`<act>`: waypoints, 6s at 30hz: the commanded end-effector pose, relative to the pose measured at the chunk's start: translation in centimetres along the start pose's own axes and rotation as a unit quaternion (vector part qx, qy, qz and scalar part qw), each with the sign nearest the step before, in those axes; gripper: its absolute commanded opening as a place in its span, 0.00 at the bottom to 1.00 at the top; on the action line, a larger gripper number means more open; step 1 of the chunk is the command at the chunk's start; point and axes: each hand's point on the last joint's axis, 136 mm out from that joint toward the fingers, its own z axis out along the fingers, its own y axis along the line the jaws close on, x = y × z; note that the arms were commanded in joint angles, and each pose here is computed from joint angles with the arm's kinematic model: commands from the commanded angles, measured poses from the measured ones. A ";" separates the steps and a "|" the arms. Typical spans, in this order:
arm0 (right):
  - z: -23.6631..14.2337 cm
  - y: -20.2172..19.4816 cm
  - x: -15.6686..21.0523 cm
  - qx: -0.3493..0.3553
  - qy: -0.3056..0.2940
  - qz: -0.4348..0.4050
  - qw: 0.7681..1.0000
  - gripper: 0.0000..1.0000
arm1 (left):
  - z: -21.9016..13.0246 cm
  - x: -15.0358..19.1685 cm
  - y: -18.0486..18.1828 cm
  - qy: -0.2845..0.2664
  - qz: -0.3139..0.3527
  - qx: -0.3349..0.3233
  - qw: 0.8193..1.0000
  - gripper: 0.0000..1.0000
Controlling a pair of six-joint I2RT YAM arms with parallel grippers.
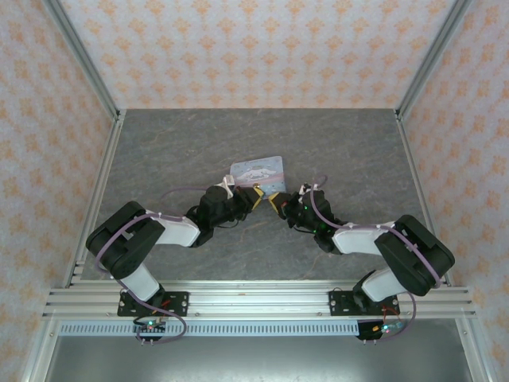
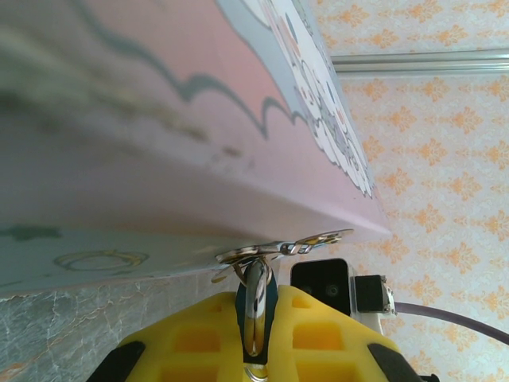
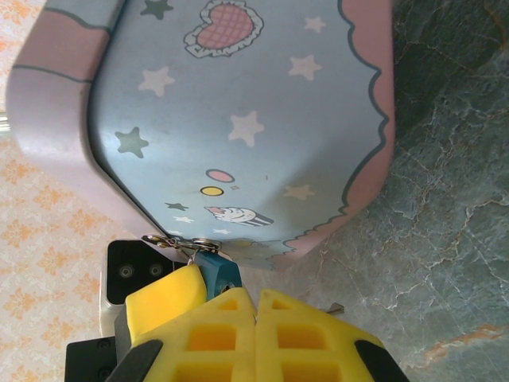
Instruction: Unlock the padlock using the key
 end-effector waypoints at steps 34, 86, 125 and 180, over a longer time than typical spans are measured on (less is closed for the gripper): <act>-2.3 1.3 -0.1 -0.029 -0.027 -0.008 0.999 0.00 | 0.0 1.4 -1.3 0.018 -0.007 0.020 1.000 0.00; -0.8 2.0 0.5 -0.011 -0.003 -0.012 1.000 0.00 | 0.1 1.2 -1.8 0.015 -0.003 0.019 1.000 0.00; -0.1 1.9 -0.5 -0.070 0.013 -0.018 0.997 0.00 | -0.7 1.7 -4.9 0.027 -0.039 0.085 0.995 0.00; 2.8 5.1 1.2 -0.100 0.143 -0.001 0.985 0.00 | -1.7 2.3 -4.3 0.033 0.017 0.043 0.998 0.00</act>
